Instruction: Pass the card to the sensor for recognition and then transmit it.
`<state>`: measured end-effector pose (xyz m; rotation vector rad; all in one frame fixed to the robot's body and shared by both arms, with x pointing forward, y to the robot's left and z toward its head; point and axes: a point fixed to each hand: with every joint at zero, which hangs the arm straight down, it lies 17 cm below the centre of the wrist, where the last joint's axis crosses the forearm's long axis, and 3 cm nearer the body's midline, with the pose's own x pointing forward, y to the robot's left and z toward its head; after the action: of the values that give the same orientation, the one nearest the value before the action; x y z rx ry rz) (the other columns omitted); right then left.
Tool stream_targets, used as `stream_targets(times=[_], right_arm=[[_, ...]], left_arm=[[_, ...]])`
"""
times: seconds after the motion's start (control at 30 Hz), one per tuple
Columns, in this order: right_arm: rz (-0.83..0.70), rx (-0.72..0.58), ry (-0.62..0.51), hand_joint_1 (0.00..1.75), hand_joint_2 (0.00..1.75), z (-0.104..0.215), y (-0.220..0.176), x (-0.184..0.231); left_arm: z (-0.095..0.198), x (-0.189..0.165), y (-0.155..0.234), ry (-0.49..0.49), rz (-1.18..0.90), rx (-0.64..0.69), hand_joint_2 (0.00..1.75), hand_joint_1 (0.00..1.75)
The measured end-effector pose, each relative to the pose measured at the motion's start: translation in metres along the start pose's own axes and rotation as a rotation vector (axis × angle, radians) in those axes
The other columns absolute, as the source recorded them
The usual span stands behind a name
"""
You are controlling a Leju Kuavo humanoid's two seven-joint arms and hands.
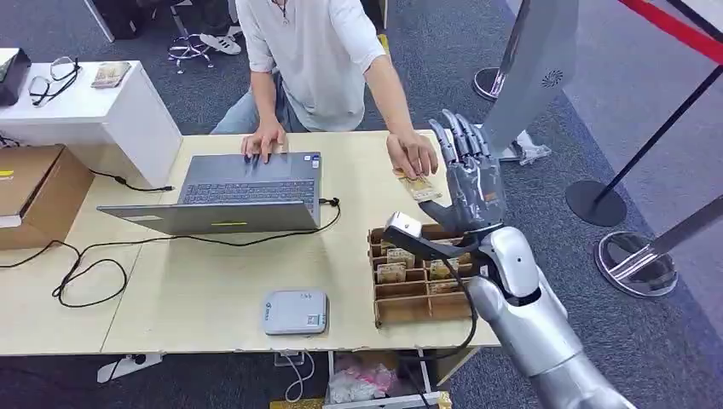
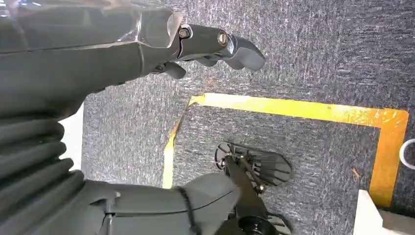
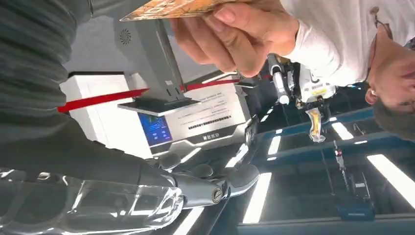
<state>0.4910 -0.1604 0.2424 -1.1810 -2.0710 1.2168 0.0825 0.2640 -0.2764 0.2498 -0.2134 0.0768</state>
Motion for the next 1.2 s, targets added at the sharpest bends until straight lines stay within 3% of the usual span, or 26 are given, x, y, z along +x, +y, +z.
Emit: stream_targets(times=[0.27, 0.3, 0.33, 0.37, 1.2], right_arm=[[-0.003, 0.011, -0.008, 0.0, 1.75, 0.0, 0.005, 0.003], [-0.003, 0.01, -0.01, 0.4, 1.75, 0.0, 0.005, 0.003], [-0.003, 0.008, -0.011, 1.47, 1.75, 0.0, 0.005, 0.004], [-0.004, 0.006, -0.012, 1.71, 1.75, 0.0, 0.004, 0.004], [-0.018, -0.009, -0.028, 1.75, 1.75, 0.0, 0.003, 0.01]], left_arm=[[0.0, 0.0, 0.0, 0.0, 0.0, 0.0, 0.0, 0.0], [0.0, 0.0, 0.0, 0.0, 0.0, 0.001, 0.0, 0.0], [0.0, 0.0, 0.0, 0.0, 0.0, 0.002, 0.0, 0.0], [0.0, 0.0, 0.001, 0.0, 0.0, 0.003, 0.0, 0.0], [0.001, 0.003, -0.002, -0.016, -0.002, 0.0, 0.0, 0.0]])
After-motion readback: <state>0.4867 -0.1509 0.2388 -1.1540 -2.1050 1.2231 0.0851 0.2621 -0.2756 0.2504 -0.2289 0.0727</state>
